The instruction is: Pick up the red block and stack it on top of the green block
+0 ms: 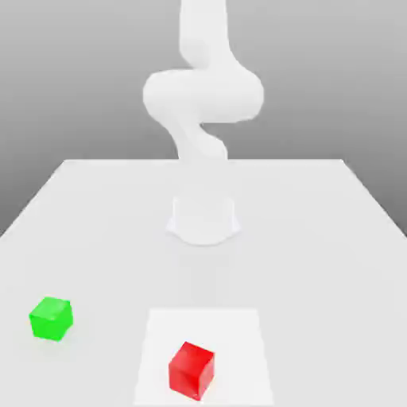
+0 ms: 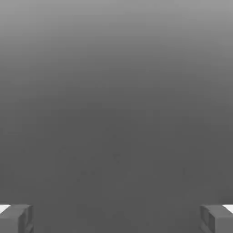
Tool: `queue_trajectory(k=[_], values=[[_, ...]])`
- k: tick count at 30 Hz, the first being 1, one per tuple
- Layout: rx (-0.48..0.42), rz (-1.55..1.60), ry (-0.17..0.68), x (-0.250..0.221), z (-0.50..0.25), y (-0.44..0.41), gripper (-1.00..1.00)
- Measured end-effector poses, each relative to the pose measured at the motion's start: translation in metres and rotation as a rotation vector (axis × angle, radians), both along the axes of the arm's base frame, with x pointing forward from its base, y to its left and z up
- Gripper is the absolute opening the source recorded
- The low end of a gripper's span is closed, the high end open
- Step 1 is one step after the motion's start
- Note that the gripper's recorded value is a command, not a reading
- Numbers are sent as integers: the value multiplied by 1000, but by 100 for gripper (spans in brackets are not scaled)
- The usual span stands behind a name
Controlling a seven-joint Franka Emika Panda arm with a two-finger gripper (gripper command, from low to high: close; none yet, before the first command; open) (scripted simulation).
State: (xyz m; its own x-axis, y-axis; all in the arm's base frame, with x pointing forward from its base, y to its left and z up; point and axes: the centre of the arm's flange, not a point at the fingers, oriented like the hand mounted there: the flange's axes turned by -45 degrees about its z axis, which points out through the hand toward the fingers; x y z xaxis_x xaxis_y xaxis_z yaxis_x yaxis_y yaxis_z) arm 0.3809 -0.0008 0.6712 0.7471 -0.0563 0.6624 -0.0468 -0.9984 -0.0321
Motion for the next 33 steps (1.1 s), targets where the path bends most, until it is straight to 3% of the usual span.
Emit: queue_trajectory(k=[6, 12, 23, 28, 29, 33], values=[[54, -92, 182, 66, -108, -4, 0], [97, -189, 358, 101, -224, -9, 0], [156, -381, 678, 88, -439, -16, 0], [161, -403, 711, 82, -508, -16, 0], [161, -403, 712, 82, -519, -16, -100], [160, -403, 711, 82, -519, -16, -100]])
